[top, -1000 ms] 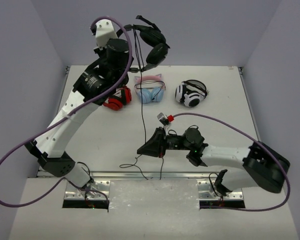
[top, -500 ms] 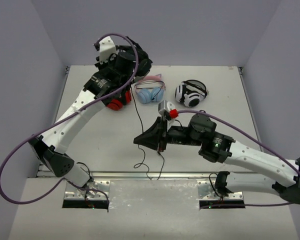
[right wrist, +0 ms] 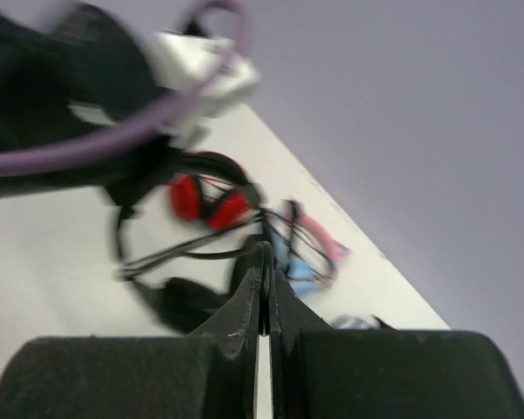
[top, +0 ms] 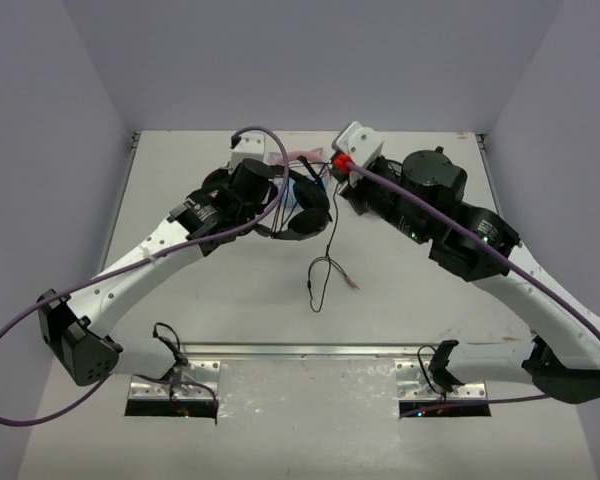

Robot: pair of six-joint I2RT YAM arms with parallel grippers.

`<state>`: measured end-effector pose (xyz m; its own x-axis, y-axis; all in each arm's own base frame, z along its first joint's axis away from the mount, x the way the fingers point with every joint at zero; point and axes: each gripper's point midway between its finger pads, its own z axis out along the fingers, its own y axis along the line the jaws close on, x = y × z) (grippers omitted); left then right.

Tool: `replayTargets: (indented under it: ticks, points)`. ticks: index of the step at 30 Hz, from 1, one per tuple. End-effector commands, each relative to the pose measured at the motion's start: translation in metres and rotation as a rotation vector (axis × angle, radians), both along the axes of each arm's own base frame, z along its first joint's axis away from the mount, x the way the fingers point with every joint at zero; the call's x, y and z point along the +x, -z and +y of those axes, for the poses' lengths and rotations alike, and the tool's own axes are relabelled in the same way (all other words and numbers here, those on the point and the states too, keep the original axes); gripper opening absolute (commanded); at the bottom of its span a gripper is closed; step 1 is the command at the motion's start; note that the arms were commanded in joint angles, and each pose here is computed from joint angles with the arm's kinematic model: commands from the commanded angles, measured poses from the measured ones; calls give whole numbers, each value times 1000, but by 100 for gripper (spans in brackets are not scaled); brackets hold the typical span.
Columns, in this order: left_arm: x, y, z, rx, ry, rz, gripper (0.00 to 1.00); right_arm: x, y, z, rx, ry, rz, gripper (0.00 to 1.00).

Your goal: Wrap the headphones

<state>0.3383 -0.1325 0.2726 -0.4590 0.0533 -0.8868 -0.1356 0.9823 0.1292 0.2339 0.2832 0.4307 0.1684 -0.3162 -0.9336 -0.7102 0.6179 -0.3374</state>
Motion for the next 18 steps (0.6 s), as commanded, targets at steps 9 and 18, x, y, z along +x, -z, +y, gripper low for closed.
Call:
replayTargets:
  ticks: [9,18]
  points:
    - [-70,8,-61,-117,530,47,0,148,-46,-103,-116,503,-185,1]
    - [-112,-29,-78,-235,739,-19,0,178,-30,-94,-42,422,-137,1]
